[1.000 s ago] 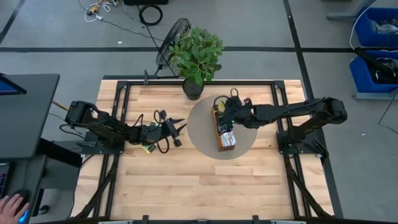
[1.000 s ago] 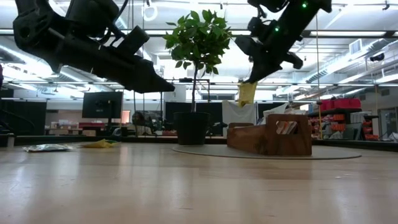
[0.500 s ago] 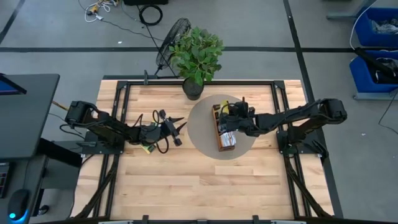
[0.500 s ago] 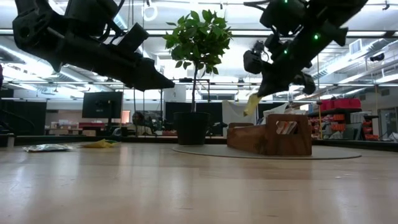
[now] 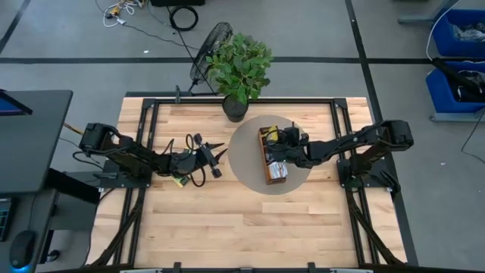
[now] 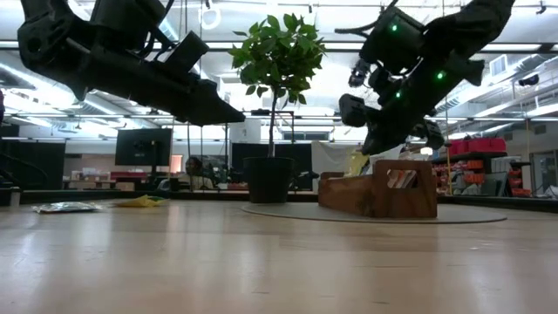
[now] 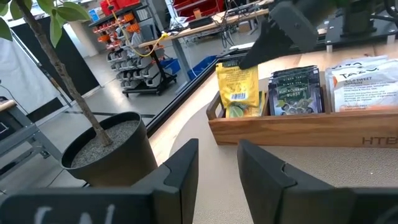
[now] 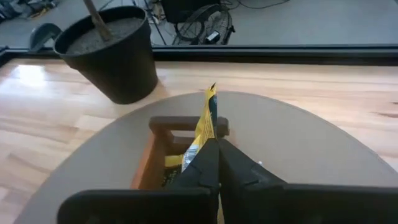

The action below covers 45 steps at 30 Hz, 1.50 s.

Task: Pick & Place Tea
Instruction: Put the yellow tea bag into the top section of the wooden organizer

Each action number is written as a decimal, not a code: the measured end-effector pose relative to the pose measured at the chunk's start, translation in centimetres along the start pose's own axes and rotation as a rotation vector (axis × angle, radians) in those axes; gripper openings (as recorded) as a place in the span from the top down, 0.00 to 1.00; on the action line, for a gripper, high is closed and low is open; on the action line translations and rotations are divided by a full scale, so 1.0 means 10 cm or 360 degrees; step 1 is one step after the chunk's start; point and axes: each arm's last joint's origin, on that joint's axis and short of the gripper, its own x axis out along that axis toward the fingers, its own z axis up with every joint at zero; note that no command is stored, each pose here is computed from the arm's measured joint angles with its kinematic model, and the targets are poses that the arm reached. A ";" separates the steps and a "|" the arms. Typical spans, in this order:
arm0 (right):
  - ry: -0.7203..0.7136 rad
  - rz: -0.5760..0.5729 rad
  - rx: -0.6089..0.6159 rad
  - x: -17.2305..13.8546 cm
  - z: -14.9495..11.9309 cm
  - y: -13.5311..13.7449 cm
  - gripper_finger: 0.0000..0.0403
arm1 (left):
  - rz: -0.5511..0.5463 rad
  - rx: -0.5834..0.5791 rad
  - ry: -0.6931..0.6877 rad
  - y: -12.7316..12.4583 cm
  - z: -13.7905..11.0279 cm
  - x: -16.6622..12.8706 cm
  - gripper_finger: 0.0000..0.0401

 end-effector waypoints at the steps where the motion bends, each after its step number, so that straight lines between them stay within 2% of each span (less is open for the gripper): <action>1: -0.0009 -0.0002 0.0006 0.01 -0.01 0.01 1.00 | 0.0000 0.0000 0.0000 0.00 0.00 0.00 0.71; 12: 0.0014 -0.0006 0.0001 0.16 -0.17 0.05 1.00 | 0.0000 0.0001 0.0000 0.00 0.00 0.00 0.71; 16: 0.0024 -0.0014 0.0001 0.18 -0.18 0.04 0.97 | 0.0000 0.0002 0.0003 0.00 0.00 0.00 0.71; 23: 0.0030 0.0001 -0.0009 0.18 -0.18 0.05 0.85 | 0.0000 0.0003 0.0003 0.00 0.00 0.00 0.71; 29: 0.0109 0.0135 -0.0065 0.18 -0.16 0.11 0.68 | 0.0000 0.0004 0.0003 0.00 0.00 0.00 0.71; 36: -0.0028 0.0192 -0.0226 0.01 0.10 0.12 0.51 | -0.0008 0.0014 0.0031 -0.01 -0.02 0.00 0.71; 41: -0.0033 0.0256 -0.0358 -0.13 0.26 0.08 0.44 | -0.0035 0.0066 0.0183 -0.03 -0.14 -0.01 0.71; 45: 0.0018 0.0273 -0.0408 -0.21 0.31 0.02 0.42 | -0.0042 -0.0030 0.0390 -0.03 -0.27 -0.06 0.71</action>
